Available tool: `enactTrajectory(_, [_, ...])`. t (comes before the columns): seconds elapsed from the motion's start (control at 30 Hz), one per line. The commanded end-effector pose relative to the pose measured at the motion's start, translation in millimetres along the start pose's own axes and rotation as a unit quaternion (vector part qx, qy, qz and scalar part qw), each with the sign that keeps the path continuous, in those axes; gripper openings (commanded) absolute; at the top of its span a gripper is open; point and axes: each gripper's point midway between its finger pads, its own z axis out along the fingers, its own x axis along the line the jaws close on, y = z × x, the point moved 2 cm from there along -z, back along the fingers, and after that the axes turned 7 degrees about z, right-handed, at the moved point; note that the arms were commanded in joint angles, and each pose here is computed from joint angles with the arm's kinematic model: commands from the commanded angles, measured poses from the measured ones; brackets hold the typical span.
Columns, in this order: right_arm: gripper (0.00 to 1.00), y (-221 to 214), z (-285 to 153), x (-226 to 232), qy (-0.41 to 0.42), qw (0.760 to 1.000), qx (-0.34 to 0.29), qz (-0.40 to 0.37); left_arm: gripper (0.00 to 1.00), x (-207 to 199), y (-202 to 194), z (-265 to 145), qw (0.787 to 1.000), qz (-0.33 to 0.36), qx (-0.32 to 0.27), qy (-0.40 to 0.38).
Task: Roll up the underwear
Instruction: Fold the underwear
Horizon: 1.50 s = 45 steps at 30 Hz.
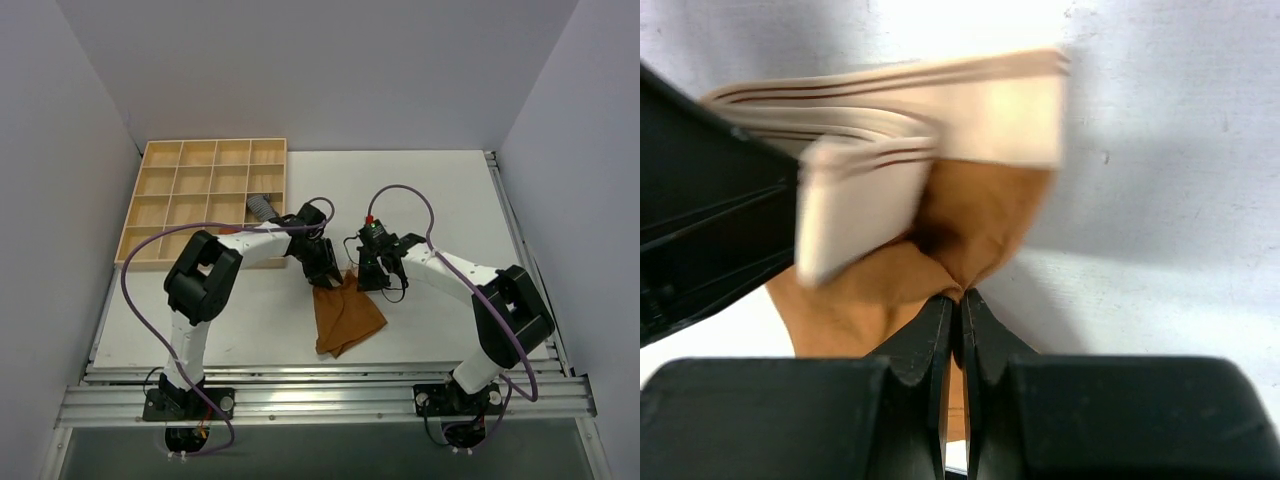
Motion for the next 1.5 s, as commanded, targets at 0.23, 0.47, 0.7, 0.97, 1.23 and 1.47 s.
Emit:
enactTrajectory(0.23, [0.00, -4.9, -9.3, -15.0, -0.037, 0.999, -0.005, 0.012, 0.46, 5.7, 3.8, -62.8, 0.997, 0.050, -0.013, 0.051])
enactTrajectory(0.47, [0.00, -8.8, -9.2, -27.5, -0.053, 0.998, -0.002, 0.027, 0.42, 7.3, -8.4, -67.9, 0.997, 0.067, -0.023, -0.004])
enactTrajectory(0.7, [0.00, -5.5, -18.0, -56.8, -0.074, 0.996, -0.004, 0.053, 0.36, 2.0, -17.8, -50.6, 0.997, 0.060, -0.028, -0.049])
enactTrajectory(0.97, [0.00, 2.4, -29.2, -77.8, -0.081, 0.994, -0.009, 0.067, 0.34, -37.3, -20.7, -17.0, 0.989, 0.070, -0.021, -0.132])
enactTrajectory(1.23, [0.00, 4.1, -29.7, -86.9, -0.089, 0.994, -0.005, 0.068, 0.30, -43.6, -41.0, 4.8, 0.985, 0.086, -0.007, -0.148])
enactTrajectory(1.47, [0.00, 11.8, -38.7, -71.8, -0.060, 0.996, -0.004, 0.069, 0.25, -25.7, -47.1, 36.2, 0.990, 0.082, 0.007, -0.117])
